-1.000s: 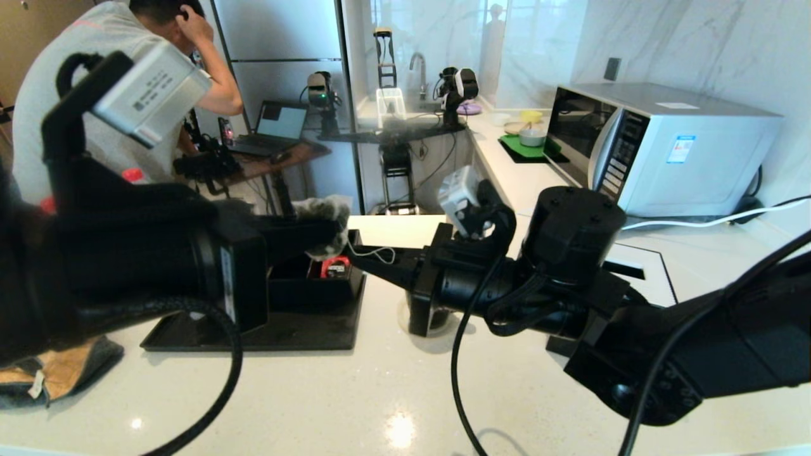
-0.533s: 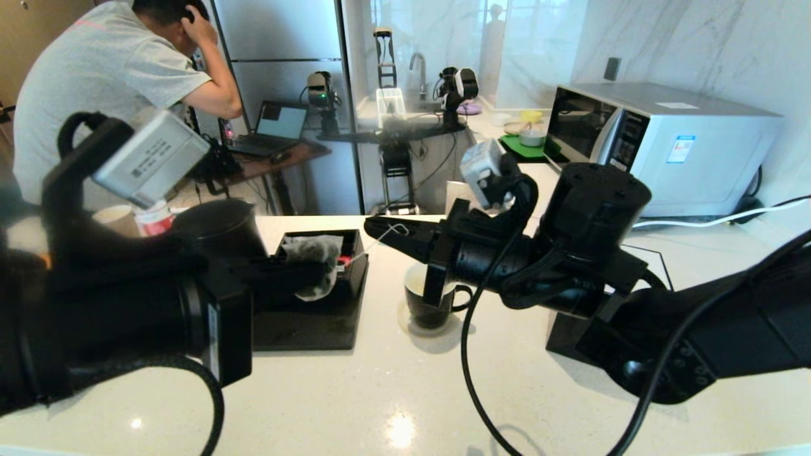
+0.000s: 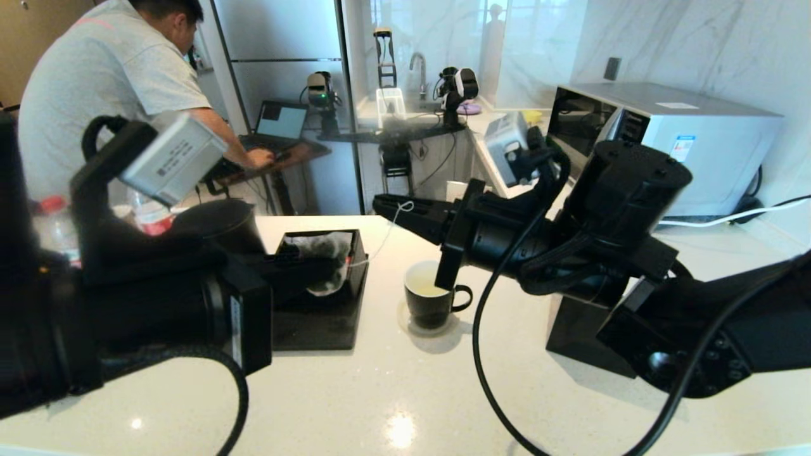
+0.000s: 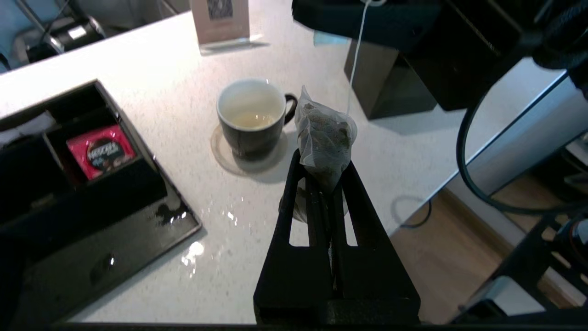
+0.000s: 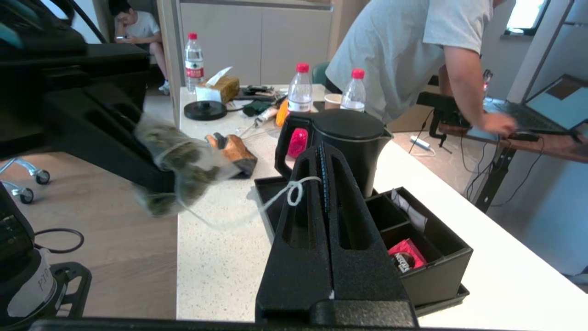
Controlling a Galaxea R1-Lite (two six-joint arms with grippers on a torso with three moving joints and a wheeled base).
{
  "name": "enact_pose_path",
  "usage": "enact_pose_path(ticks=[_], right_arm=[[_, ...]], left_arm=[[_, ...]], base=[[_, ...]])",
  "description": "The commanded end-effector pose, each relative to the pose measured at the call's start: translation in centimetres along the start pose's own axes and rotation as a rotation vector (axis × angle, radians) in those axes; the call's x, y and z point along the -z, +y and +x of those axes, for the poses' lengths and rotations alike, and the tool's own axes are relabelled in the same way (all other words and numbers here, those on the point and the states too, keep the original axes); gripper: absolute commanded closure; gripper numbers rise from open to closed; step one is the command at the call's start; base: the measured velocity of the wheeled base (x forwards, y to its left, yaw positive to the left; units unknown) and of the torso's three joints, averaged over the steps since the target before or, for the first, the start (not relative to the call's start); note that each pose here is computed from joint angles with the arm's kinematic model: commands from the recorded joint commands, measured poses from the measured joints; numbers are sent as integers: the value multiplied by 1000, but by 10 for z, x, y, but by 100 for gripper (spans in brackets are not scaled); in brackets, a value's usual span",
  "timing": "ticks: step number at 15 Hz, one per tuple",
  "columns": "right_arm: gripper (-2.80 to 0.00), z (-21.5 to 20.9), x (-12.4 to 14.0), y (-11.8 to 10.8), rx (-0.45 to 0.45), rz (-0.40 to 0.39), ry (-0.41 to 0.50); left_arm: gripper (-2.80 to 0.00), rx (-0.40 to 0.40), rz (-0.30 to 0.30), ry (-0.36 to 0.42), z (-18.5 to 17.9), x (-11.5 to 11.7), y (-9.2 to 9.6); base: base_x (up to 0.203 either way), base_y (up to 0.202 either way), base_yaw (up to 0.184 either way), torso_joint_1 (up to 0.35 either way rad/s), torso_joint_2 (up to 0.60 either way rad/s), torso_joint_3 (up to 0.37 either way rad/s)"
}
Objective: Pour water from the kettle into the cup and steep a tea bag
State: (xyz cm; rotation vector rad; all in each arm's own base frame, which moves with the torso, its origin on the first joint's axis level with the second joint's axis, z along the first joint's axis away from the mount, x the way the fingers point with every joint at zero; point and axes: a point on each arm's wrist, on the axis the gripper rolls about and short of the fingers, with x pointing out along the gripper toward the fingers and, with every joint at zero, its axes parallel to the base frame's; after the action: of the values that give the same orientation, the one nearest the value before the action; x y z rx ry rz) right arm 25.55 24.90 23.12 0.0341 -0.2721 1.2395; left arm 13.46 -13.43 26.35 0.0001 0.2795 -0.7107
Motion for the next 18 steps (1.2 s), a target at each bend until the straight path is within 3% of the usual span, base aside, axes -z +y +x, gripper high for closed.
enact_pose_path(ticks=[1,12,13,18], right_arm=[[0,-2,-7,1,-4,-10,-18],[0,-2,-6,2,-5,-9,-18],[0,-2,-6,2,-6,-10,-17],[0,-2,-5,1,-5,-8,-14]], left_arm=[[0,-3,1,13,11,2,0],[0,1,1,-5,23,0,-2],[-280,2,1,-3,23,0,-2],[-280,-3,3,-6,26,1,-1]], base=[[0,0,0,0,0,0],[0,0,0,0,0,0],[0,0,0,0,0,0],[0,0,0,0,0,0]])
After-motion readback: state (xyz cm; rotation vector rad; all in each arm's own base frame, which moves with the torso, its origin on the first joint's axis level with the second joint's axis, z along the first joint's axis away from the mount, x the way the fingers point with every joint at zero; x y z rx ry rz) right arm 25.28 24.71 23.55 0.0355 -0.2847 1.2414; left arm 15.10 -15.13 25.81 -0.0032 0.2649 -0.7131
